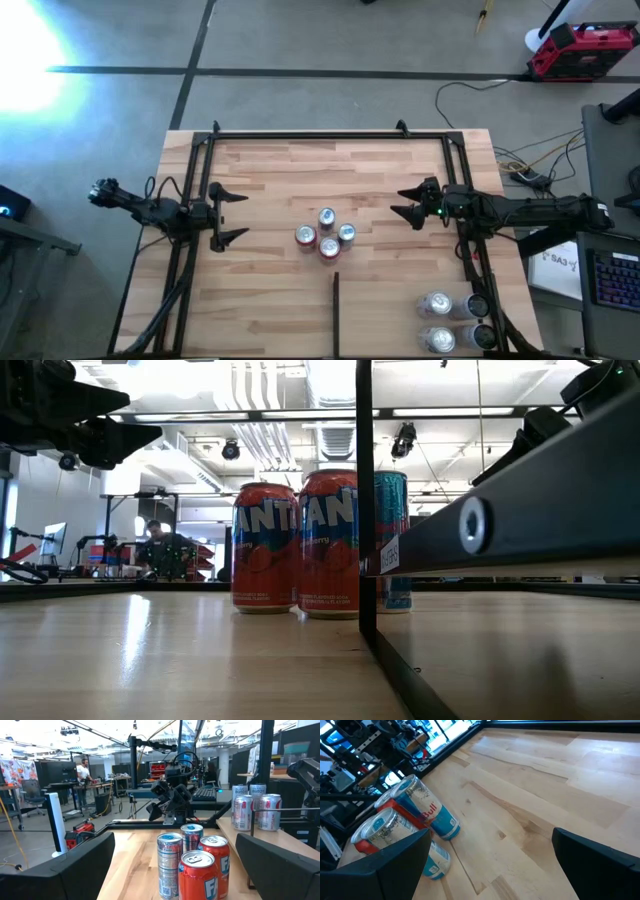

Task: Place canned beverage on shelf
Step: Put the bottom blue/white soda can on the shelf

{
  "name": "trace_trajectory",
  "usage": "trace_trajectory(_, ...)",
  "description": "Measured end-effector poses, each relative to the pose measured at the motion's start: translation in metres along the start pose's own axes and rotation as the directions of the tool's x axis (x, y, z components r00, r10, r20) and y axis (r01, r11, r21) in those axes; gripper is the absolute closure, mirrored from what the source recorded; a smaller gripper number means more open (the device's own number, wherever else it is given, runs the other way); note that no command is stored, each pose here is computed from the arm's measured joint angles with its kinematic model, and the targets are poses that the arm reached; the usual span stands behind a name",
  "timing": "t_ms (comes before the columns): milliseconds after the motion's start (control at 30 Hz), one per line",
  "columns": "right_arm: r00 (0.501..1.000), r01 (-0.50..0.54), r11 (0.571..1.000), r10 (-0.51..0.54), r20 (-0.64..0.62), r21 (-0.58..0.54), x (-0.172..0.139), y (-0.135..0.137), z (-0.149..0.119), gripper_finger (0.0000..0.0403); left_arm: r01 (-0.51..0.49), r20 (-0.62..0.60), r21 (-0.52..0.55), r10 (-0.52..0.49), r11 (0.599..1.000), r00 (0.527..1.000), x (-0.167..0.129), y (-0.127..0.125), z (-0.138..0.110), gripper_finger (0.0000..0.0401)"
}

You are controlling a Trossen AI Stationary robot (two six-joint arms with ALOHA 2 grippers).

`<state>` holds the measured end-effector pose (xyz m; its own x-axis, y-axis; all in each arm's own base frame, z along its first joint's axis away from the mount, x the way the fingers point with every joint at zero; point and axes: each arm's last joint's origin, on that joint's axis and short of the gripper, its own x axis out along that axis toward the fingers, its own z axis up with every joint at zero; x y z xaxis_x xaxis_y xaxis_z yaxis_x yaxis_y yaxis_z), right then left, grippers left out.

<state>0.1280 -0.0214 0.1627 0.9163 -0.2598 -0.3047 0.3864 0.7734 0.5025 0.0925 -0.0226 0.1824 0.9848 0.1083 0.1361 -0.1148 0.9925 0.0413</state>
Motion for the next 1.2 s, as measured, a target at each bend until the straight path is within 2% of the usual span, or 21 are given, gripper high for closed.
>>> trace_trajectory(167,0.989,0.126,0.992,-0.126,0.074,0.005,0.001,-0.004,0.002,0.0003,0.0,0.001,0.0,0.0,1.0,1.0,0.0,0.0,0.0,0.0001)
trace_trajectory(267,0.951,0.266,0.964,-0.265,0.158,0.015,0.001,-0.008,0.004,0.0003,0.0,0.001,0.0,0.0,1.0,1.0,0.0,0.0,0.0,0.0001)
trace_trajectory(367,0.912,0.352,0.936,-0.35,0.214,0.031,0.0,-0.011,0.005,0.0003,0.0,0.001,0.0,0.0,1.0,1.0,0.0,0.0,0.0,0.0001)
trace_trajectory(767,0.893,0.389,0.92,-0.387,0.232,0.037,-0.001,-0.012,0.005,0.0003,0.0,0.001,0.0,0.0,1.0,1.0,0.0,0.0,0.0,0.0001)
trace_trajectory(833,0.896,0.378,0.924,-0.382,0.226,0.065,-0.001,-0.012,0.005,0.0003,0.0,0.001,0.0,0.0,1.0,1.0,0.0,0.0,0.0,0.0001)
trace_trajectory(900,0.905,0.337,0.929,-0.364,0.219,0.151,0.0,-0.011,0.005,0.0003,0.0,0.001,0.0,0.0,1.0,1.0,0.0,0.0,0.0,0.0001)
trace_trajectory(967,0.907,0.332,0.92,-0.371,0.197,0.207,-0.001,-0.009,0.008,0.0003,-0.001,0.001,0.0,0.001,1.0,1.0,0.0,0.0,0.0,0.0001)
trace_trajectory(1067,0.908,0.391,0.902,-0.41,0.086,0.181,-0.005,0.002,0.022,0.0003,0.0,0.001,0.0,0.0,1.0,1.0,0.0,0.0,0.0,0.0001)
trace_trajectory(1133,0.89,0.455,0.873,-0.454,-0.043,0.174,-0.01,0.009,0.032,0.0003,-0.001,0.001,0.0,0.001,1.0,1.0,0.0,0.0,0.0,0.0001)
trace_trajectory(1200,0.855,0.518,0.824,-0.49,-0.171,0.228,-0.016,0.018,0.044,0.0003,-0.001,0.0,0.0,0.001,1.0,1.0,0.0,0.0,0.0,0.0001)
